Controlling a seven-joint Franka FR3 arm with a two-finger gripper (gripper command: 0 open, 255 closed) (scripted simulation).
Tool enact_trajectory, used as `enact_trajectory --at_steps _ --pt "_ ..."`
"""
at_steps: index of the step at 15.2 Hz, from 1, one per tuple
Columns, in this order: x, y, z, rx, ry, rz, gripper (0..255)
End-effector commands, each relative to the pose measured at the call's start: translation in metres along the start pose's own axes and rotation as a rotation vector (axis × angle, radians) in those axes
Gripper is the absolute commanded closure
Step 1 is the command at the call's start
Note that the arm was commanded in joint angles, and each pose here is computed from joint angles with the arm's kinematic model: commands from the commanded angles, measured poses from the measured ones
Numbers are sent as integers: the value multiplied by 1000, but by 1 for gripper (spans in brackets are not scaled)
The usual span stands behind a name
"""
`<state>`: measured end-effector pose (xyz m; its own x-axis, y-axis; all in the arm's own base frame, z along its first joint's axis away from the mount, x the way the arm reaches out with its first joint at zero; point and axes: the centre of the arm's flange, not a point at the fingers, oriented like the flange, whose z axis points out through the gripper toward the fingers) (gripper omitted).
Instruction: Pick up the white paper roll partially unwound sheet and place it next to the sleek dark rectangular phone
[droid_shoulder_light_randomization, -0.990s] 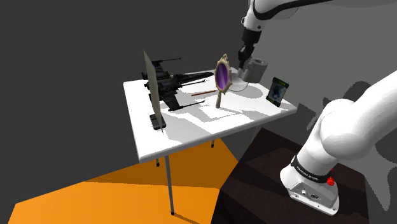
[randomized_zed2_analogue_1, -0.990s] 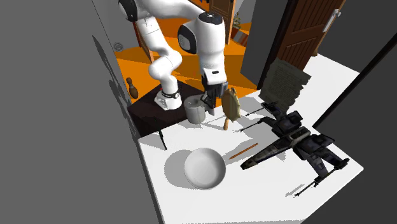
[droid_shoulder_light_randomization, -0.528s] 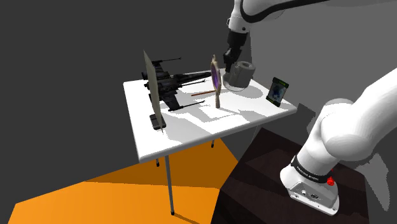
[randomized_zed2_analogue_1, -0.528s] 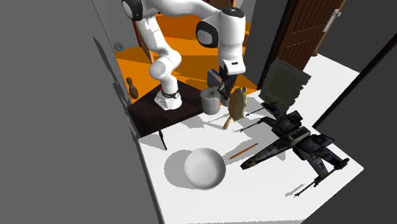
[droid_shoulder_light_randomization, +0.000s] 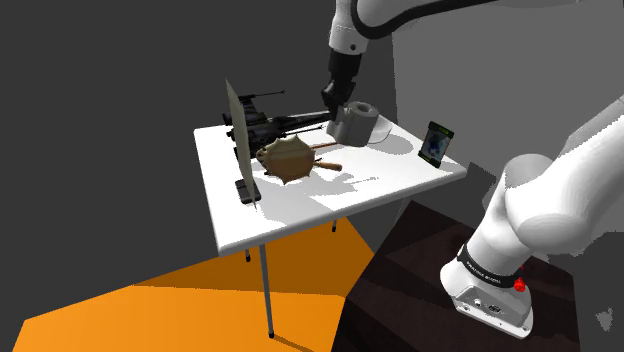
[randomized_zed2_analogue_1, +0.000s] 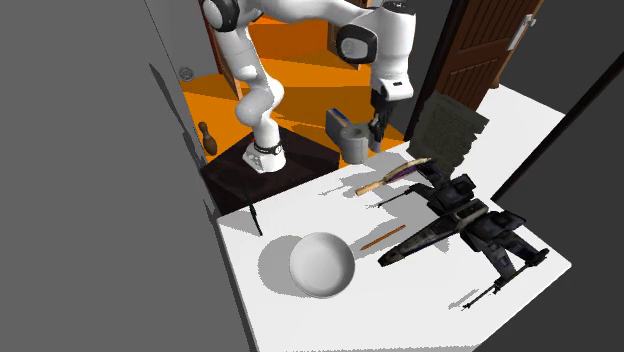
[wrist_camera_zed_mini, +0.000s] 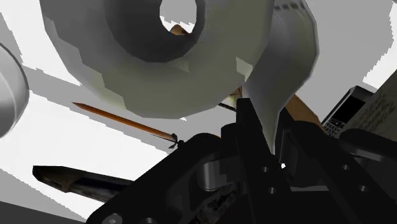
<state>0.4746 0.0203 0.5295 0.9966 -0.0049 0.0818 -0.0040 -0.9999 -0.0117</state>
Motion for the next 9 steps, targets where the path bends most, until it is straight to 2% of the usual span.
enact_trajectory --at_steps 1,9 --pt "4 -28 1 0 1 1 255" --pt "30 -130 4 0 1 1 255"
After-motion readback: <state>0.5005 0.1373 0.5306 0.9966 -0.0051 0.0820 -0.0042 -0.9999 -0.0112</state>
